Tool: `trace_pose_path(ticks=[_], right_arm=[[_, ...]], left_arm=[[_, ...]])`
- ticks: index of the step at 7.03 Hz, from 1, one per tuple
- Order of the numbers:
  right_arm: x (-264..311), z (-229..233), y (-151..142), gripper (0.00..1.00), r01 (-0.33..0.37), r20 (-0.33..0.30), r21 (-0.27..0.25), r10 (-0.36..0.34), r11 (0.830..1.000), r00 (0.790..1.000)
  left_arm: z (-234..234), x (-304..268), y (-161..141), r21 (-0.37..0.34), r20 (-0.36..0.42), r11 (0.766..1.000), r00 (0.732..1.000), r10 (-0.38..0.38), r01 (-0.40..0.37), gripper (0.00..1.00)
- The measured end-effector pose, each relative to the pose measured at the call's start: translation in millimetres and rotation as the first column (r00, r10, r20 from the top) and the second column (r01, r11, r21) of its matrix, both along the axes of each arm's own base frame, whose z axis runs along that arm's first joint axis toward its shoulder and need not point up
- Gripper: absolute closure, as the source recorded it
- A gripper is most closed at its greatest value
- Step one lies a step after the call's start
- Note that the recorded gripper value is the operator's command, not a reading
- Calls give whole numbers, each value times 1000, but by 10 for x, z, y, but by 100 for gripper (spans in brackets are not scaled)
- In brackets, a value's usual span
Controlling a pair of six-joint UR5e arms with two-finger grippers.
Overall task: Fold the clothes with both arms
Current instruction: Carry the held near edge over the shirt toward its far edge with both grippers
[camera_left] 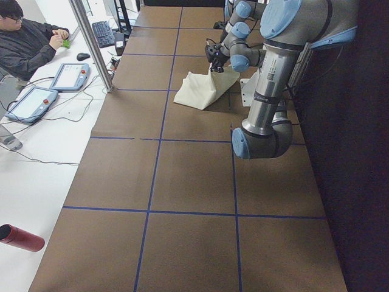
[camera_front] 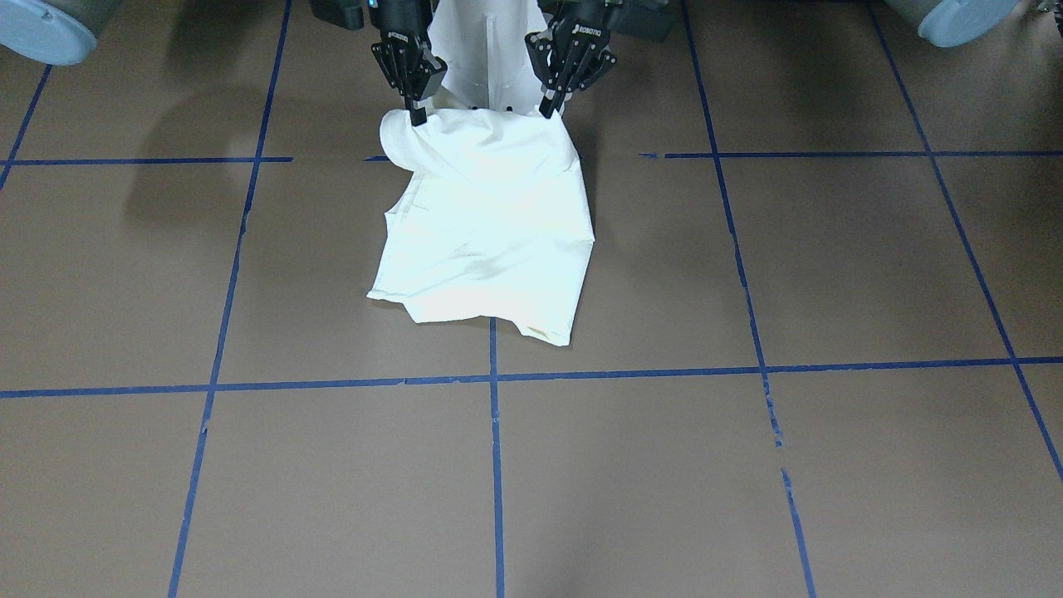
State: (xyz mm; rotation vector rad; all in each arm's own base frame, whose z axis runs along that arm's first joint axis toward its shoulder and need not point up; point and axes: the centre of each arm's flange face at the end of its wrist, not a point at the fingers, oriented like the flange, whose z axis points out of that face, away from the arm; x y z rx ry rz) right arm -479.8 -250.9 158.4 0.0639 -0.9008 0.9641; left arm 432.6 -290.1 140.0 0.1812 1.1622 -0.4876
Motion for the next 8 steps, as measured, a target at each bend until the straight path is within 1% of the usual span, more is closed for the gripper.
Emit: trace_pose_path(ticks=[2, 4, 6, 8], right_arm=[[-316, 272, -523, 100, -10, -24, 0, 10, 1000, 1000], [-498, 475, -884, 100, -17, -67, 2, 17, 1000, 998], [-657, 589, -1065, 100, -17, -108, -5, 16, 1000, 994], [-787, 674, -1149, 100, -12, -142, -9, 11, 1000, 990]], left_arm=[[47, 262, -472, 24, 74, 999, 997, -29, 27, 100], [116, 553, -853, 39, 140, 998, 989, -49, 44, 100], [279, 810, -1113, 58, 185, 997, 981, -53, 43, 100], [363, 1062, -1282, 61, 226, 997, 973, -49, 36, 100]])
